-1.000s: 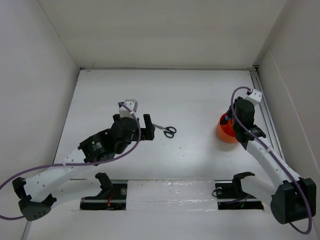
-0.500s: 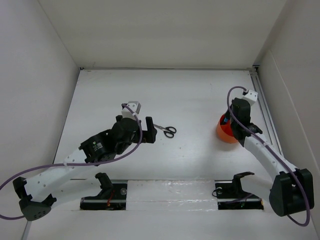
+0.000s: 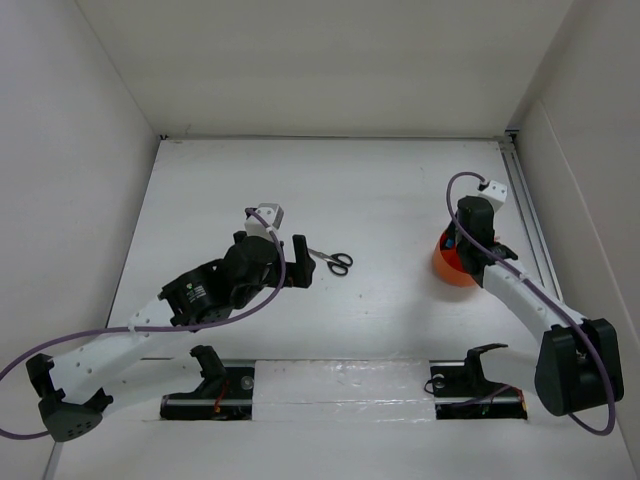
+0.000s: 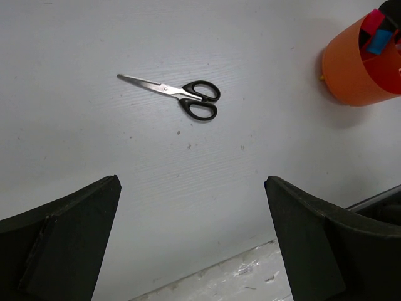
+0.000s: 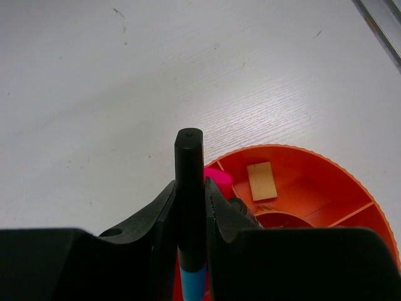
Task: Sort the stationery into containers
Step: Place the pen in the storage box.
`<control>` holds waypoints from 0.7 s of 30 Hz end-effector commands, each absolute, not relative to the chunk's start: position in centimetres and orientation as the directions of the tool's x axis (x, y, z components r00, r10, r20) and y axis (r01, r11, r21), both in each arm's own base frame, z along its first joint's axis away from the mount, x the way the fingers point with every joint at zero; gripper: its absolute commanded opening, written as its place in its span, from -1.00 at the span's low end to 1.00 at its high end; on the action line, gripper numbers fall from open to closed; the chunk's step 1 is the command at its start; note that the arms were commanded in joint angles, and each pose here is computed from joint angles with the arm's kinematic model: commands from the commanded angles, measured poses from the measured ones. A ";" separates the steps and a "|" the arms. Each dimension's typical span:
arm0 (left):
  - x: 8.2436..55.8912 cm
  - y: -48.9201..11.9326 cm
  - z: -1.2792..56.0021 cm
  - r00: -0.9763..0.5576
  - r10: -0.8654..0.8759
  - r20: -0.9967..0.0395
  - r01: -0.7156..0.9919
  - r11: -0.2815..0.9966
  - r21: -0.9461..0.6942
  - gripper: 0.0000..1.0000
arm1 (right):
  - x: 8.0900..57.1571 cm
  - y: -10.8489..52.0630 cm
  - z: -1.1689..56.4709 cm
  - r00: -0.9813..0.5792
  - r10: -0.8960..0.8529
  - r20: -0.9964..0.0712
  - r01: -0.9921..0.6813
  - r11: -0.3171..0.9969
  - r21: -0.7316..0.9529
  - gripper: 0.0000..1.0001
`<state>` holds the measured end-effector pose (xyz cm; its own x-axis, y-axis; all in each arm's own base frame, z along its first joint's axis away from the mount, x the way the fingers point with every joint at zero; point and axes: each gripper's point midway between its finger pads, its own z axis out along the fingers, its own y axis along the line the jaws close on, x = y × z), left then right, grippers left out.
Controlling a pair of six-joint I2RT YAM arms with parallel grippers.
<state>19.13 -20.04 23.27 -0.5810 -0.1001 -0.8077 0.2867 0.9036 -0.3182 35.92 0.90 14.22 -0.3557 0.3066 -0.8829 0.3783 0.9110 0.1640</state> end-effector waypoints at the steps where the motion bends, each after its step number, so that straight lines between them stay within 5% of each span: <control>1: 19.2 -20.1 23.8 -0.565 -0.111 -0.818 0.299 0.896 -0.328 1.00 | 37.4 1.4 17.4 -0.272 0.320 -0.908 0.354 0.910 0.215 -0.95; 4: 19.2 -20.0 24.0 -0.561 -0.117 -0.820 0.300 0.894 -0.333 1.00 | 37.4 1.4 17.4 -0.272 0.320 -0.908 0.354 0.910 0.215 -0.56; 8: 19.1 -19.9 24.3 -0.556 -0.124 -0.822 0.302 0.891 -0.339 1.00 | 37.4 1.4 17.4 -0.272 0.320 -0.908 0.354 0.910 0.215 -0.54; 21: 19.2 -19.7 24.3 -0.549 -0.118 -0.828 0.300 0.896 -0.327 1.00 | 36.7 4.1 20.2 -0.237 0.331 -0.913 0.236 0.932 0.276 0.18</control>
